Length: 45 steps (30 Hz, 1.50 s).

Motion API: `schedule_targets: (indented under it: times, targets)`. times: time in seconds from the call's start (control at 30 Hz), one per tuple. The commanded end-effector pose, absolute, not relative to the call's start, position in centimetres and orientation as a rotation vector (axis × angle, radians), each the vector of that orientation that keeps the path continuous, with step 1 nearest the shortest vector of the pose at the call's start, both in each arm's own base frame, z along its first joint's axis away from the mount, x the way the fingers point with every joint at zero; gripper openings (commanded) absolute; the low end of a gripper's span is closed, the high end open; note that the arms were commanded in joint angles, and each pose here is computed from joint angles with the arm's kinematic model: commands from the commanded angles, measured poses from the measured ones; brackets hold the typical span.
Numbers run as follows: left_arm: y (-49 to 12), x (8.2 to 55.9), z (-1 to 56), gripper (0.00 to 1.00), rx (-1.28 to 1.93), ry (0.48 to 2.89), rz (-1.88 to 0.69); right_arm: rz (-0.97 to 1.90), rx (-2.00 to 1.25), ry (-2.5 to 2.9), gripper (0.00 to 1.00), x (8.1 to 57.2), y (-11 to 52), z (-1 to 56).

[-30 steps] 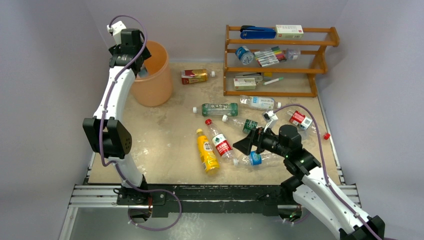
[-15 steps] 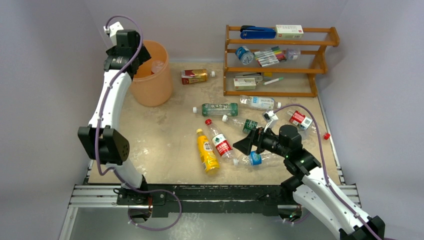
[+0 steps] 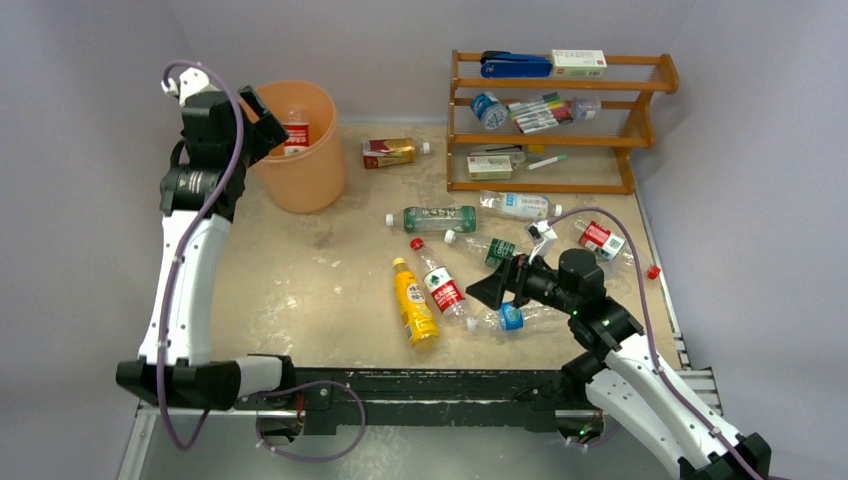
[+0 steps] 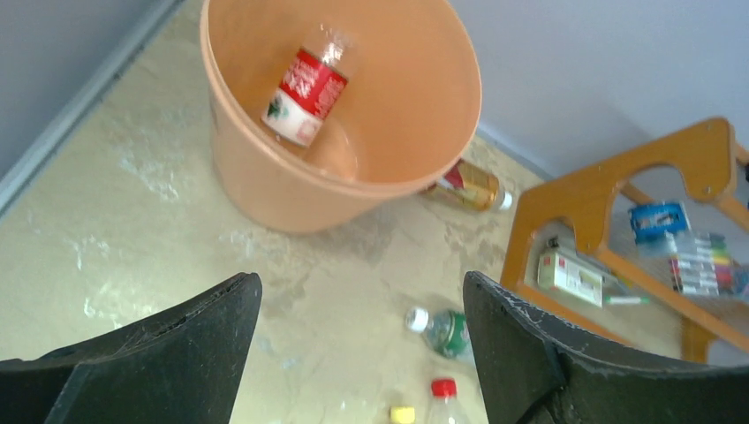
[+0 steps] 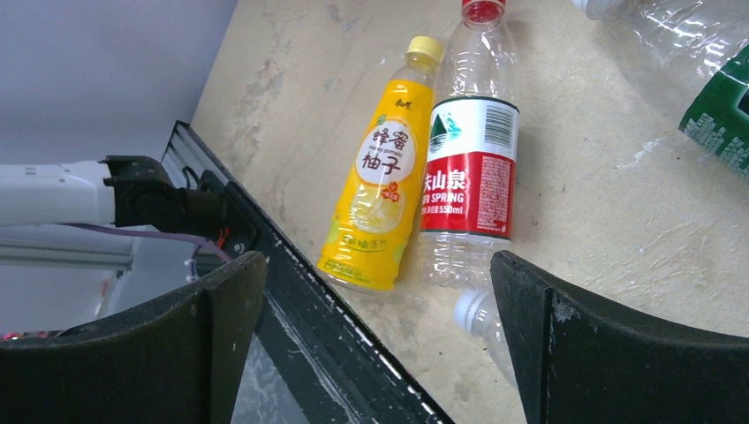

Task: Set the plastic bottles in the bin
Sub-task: Place the plastic bottle in the trash bin, then pick up the plastic bottle at the center of the board.

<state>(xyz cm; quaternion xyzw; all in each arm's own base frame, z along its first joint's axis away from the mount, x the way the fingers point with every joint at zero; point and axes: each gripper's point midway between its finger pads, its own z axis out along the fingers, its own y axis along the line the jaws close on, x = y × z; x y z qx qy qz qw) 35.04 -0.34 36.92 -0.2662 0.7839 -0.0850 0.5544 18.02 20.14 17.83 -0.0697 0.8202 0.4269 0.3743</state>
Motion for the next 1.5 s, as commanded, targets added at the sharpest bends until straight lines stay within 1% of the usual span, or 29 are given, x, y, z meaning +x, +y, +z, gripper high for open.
schedule_targets:
  times: [0.0,0.13,0.3,0.4,0.6,0.93,1.3,1.47]
  targets:
    - [-2.2,32.8,34.7,0.84,-0.627,1.898,-0.332,1.116,-0.169,2.09,1.0,18.9,20.8,20.1]
    - [-3.3,30.8,32.8,0.85,-0.628,1.925,-0.404,1.181,-0.168,2.048,1.0,19.7,21.9,21.7]
    - [-4.6,28.8,31.6,0.85,-0.614,1.939,-0.498,1.087,-0.196,2.107,1.0,22.2,22.4,22.3]
    - [-4.9,27.7,31.8,0.86,-0.596,1.939,-0.518,1.05,-0.188,2.113,1.0,24.1,22.9,23.0]
    - [-5.6,26.0,33.9,0.86,-0.554,1.916,-0.572,1.054,-0.178,2.121,1.0,26.0,24.0,24.2]
    - [-6.4,24.4,37.3,0.86,-0.504,1.892,-0.63,1.045,-0.219,2.152,1.0,29.2,25.9,25.0]
    - [-7.2,23.6,36.7,0.86,-0.444,1.945,-0.651,1.062,-0.289,2.162,1.0,31.8,27.9,24.4]
    - [-7.6,23.1,36.0,0.86,-0.414,1.98,-0.657,1.049,-0.301,2.1,1.0,32.0,27.7,25.6]
